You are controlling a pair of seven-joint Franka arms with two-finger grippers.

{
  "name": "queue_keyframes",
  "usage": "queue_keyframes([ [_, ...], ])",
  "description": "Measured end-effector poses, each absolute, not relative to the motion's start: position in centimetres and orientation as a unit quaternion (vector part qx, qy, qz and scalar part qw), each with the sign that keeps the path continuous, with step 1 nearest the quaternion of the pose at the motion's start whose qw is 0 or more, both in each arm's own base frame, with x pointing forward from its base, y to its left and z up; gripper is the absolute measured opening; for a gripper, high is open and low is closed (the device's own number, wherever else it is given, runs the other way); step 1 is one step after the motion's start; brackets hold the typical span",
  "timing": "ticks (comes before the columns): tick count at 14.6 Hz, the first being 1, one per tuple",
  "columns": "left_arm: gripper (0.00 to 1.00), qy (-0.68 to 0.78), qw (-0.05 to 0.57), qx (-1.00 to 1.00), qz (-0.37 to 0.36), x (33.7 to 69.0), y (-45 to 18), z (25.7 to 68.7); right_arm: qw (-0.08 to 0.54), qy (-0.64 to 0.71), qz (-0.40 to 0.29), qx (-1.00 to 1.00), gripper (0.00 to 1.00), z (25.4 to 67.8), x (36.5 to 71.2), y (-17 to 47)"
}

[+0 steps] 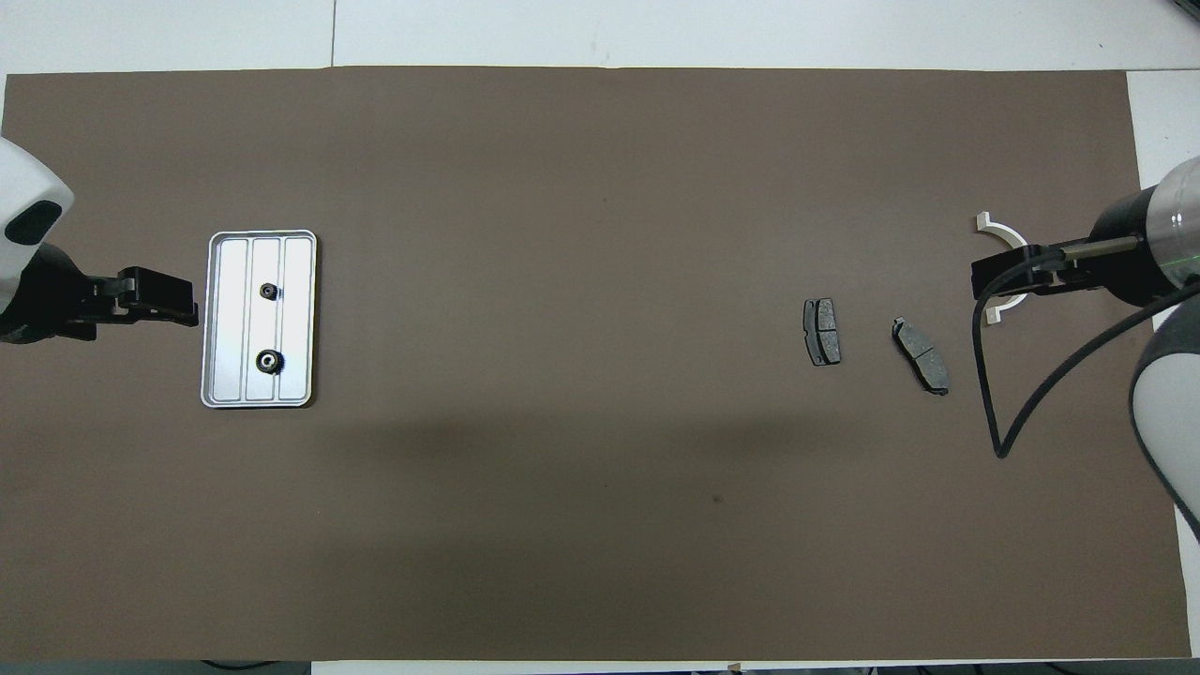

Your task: Place bearing gear from tray to pile

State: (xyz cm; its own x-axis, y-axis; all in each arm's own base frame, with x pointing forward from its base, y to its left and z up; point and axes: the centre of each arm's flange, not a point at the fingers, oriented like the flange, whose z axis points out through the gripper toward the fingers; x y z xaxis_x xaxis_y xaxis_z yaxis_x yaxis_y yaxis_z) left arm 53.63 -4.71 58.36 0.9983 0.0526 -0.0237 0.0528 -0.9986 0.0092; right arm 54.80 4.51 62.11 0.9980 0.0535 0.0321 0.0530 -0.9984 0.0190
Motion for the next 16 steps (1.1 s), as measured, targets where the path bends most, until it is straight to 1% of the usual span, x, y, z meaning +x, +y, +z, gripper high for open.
queue_keyframes([
  [5, 1.00, 0.015, 0.003, 1.000, -0.022, 53.3, -5.9, 57.6, 0.009, 0.027, 0.016, 0.999, 1.00, 62.1, 54.8, 4.5],
  [7, 1.00, 0.020, 0.002, 0.999, -0.035, 52.7, -5.6, 56.1, 0.009, 0.027, 0.016, 0.999, 1.00, 62.1, 54.8, 4.5],
  [9, 1.00, 0.019, 0.002, 0.999, -0.033, 52.2, -4.8, 54.0, 0.009, 0.027, 0.016, 0.999, 1.00, 62.1, 54.8, 4.5],
  [12, 1.00, 0.005, 0.004, 0.999, -0.033, 52.6, -1.4, 49.4, 0.009, 0.026, 0.016, 0.999, 1.00, 62.1, 54.8, 4.5],
  [14, 1.00, 0.010, 0.005, 1.000, -0.027, 53.3, 0.0, 44.9, 0.009, 0.026, 0.016, 0.999, 1.00, 62.1, 54.8, 4.4],
  [16, 1.00, 0.014, 0.004, 1.000, -0.015, 53.1, 0.5, 40.1, 0.009, 0.026, 0.016, 0.999, 1.00, 62.1, 54.8, 4.4],
])
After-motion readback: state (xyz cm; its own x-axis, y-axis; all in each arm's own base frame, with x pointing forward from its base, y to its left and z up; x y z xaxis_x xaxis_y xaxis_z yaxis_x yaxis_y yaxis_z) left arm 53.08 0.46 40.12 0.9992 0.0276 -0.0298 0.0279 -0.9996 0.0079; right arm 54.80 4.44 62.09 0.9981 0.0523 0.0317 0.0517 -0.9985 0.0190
